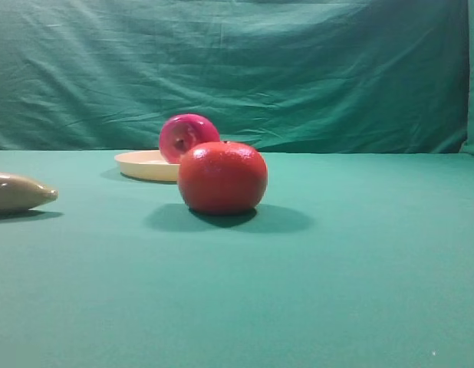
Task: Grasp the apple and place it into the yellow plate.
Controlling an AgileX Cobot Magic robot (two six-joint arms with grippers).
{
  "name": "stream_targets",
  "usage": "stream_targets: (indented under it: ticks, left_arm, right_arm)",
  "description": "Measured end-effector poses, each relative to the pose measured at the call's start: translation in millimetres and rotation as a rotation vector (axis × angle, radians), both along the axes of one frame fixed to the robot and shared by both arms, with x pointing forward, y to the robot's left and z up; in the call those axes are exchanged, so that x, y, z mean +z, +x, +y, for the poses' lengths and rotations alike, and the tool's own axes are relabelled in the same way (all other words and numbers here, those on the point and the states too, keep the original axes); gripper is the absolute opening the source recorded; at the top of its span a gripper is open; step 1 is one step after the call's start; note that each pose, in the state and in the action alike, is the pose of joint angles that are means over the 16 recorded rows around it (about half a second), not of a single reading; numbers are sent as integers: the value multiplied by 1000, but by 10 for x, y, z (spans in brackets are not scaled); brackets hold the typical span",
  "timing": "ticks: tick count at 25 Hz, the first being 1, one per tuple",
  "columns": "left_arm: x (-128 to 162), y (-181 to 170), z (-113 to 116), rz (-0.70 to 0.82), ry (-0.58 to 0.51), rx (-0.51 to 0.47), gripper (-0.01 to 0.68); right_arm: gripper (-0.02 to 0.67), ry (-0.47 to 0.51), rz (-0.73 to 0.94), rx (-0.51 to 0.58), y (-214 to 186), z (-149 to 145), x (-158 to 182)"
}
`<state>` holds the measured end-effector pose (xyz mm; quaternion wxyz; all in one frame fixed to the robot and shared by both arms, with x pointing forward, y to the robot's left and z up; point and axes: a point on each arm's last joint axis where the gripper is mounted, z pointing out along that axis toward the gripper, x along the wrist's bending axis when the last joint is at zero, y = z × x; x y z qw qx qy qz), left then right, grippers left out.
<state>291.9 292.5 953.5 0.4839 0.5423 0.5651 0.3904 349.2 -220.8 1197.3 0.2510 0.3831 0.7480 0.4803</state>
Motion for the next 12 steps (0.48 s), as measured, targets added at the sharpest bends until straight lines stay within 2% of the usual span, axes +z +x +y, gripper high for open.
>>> stream_targets:
  ticks: [6, 12]
  left_arm:
    - [0, 0, 0, 0, 0, 0, 157]
    - [0, 0, 0, 0, 0, 0, 157]
  right_arm:
    - [0, -7, -18, -9, -439, -320, -194]
    - [0, -29, -25, -31, -677, -517, -319]
